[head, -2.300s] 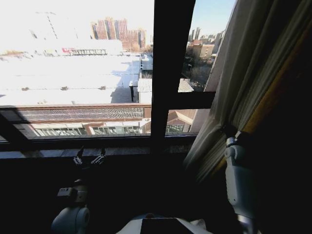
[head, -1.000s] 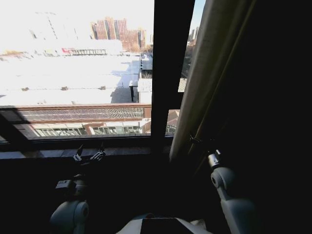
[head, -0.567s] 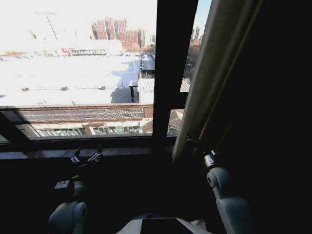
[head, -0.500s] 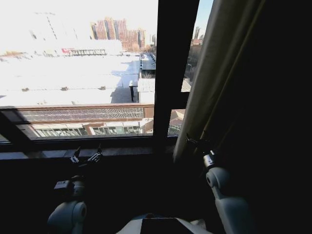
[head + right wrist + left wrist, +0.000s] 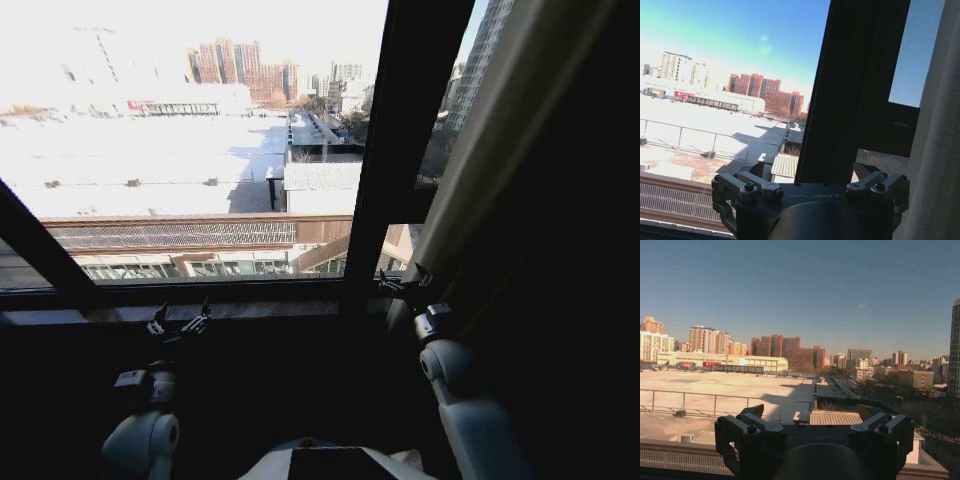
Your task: Open the curtains by pulling them apart, changing their state from closed to fully open.
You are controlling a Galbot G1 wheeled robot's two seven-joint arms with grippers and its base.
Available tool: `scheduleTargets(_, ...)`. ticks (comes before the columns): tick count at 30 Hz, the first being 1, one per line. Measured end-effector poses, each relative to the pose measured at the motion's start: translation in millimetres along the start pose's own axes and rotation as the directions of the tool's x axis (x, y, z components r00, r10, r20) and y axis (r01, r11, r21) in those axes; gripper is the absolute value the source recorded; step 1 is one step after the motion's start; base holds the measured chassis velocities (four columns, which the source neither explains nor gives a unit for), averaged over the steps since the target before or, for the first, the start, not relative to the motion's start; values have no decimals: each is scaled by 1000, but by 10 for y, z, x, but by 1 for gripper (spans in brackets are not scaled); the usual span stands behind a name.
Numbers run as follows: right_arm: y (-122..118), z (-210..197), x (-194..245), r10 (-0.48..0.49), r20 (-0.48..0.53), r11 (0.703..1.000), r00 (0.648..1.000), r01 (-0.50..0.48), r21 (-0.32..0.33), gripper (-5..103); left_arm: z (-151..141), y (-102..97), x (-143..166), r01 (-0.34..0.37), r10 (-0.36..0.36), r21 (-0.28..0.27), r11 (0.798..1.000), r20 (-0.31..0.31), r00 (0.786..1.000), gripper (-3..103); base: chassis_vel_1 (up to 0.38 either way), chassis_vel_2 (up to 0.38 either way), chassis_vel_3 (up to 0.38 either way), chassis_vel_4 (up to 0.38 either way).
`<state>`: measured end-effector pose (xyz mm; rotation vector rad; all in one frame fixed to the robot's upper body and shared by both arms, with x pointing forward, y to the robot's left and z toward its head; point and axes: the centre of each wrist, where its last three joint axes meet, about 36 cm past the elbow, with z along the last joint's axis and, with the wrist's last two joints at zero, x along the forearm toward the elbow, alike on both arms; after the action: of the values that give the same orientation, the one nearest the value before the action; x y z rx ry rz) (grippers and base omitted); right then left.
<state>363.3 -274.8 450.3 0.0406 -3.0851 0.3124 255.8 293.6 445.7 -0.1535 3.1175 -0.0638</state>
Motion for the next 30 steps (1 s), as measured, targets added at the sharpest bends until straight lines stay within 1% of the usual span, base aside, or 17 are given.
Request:
scheduleTargets(2,29,47,-17,-6,-11,1000,1000,6,-7,100,12,11,-10,0,1,2,1000,-3,1000,100,351,362,-356,-358)
scheduleTargets(3,48,61,-27,-13,-15,1000,1000,13,-12,100,12,15,-16,-1,1,14,1000,-3,1000,100,357,366,-353,-363)
scheduleTargets(4,48,61,-27,-13,-15,1000,1000,13,-12,100,12,15,-16,-1,1,14,1000,-3,1000,100,357,366,-353,-363)
scheduleTargets(7,126,58,-59,-49,-21,997,999,48,-62,100,0,28,-21,-7,9,56,998,-37,999,100,355,370,-350,-360)
scheduleTargets(8,126,58,-59,-49,-21,997,999,48,-62,100,0,28,-21,-7,9,56,998,-37,999,100,365,372,-373,-364)
scheduleTargets(11,201,4,-113,-86,-33,990,996,82,-111,100,-22,60,-30,-26,29,53,998,-54,998,100,356,366,-359,-366)
scheduleTargets(18,251,-62,-188,-102,-37,987,994,96,-131,100,-15,94,-87,-31,34,45,999,-55,998,100,356,354,-361,-347)
scheduleTargets(24,309,-49,-216,-104,-49,985,993,97,-140,100,48,98,-65,-32,35,46,998,-68,997,100,340,355,-347,-339)
scheduleTargets(30,324,-33,-217,-103,-55,986,993,94,-141,100,81,117,-77,-34,37,40,999,-67,997,100,348,353,-350,-362)
